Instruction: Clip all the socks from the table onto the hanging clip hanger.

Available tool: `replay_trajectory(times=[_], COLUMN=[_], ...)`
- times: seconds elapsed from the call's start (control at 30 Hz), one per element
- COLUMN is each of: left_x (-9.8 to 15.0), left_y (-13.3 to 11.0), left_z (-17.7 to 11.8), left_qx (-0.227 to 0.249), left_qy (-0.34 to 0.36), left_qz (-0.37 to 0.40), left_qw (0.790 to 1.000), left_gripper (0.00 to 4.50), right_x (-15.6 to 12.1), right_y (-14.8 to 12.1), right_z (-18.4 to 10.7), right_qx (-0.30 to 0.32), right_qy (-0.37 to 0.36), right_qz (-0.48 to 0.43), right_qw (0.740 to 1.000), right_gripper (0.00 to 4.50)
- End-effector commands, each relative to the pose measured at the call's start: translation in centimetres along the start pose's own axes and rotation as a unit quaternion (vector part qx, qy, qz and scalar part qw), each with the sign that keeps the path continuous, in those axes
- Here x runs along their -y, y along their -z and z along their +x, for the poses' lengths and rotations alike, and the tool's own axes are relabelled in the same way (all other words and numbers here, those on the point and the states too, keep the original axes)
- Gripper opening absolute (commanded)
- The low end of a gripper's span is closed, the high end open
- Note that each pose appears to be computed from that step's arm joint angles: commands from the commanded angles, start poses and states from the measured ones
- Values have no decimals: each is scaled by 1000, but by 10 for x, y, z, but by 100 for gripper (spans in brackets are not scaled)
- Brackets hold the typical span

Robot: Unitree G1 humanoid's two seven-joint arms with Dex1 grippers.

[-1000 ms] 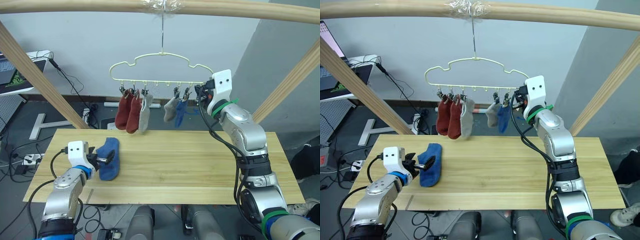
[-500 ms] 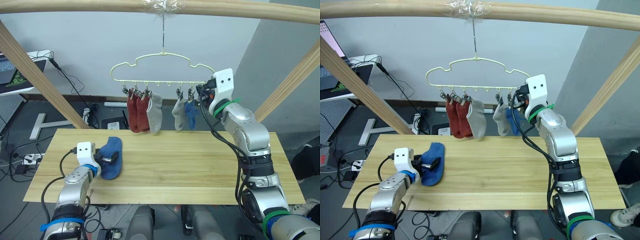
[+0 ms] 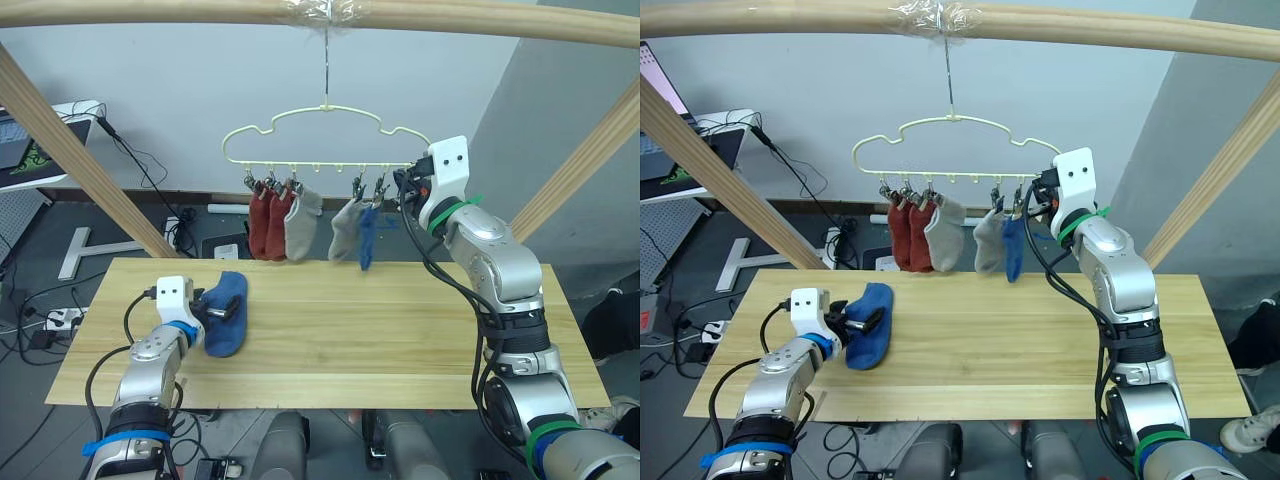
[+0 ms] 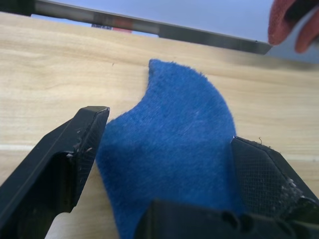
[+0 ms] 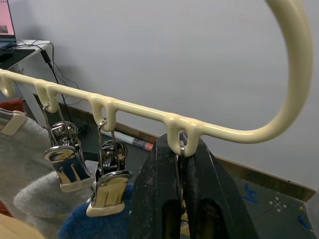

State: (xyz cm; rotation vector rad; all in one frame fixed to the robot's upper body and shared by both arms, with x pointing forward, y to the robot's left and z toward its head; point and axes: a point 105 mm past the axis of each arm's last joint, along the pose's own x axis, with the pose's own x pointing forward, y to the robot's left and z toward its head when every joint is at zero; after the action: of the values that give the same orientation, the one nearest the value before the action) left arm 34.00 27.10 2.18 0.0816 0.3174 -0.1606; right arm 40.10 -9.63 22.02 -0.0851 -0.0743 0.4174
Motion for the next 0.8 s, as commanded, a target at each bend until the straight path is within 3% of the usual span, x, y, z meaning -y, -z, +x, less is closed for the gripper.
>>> replay_trajectory(times=[0.03, 0.37, 0.53, 0.8], left_x=[5, 5, 10, 25], left_y=[-17, 29, 30, 30], left_z=[1, 7, 8, 2], left_qx=[26, -60, -59, -63], left_qy=[11, 3, 26, 71], left_qz=[11, 31, 10, -5], left_qw=[1000, 998, 998, 996], left_gripper=[450, 450, 339, 107], right_x=[1, 2, 5, 10], right_y=[-18, -17, -16, -16], right_z=[-4, -4, -6, -5], right_qx=[33, 32, 28, 24], right_qy=[2, 5, 8, 7], right_qz=[-2, -2, -3, -3], right_qw=[999, 999, 1000, 1000], right_gripper=[2, 2, 0, 0])
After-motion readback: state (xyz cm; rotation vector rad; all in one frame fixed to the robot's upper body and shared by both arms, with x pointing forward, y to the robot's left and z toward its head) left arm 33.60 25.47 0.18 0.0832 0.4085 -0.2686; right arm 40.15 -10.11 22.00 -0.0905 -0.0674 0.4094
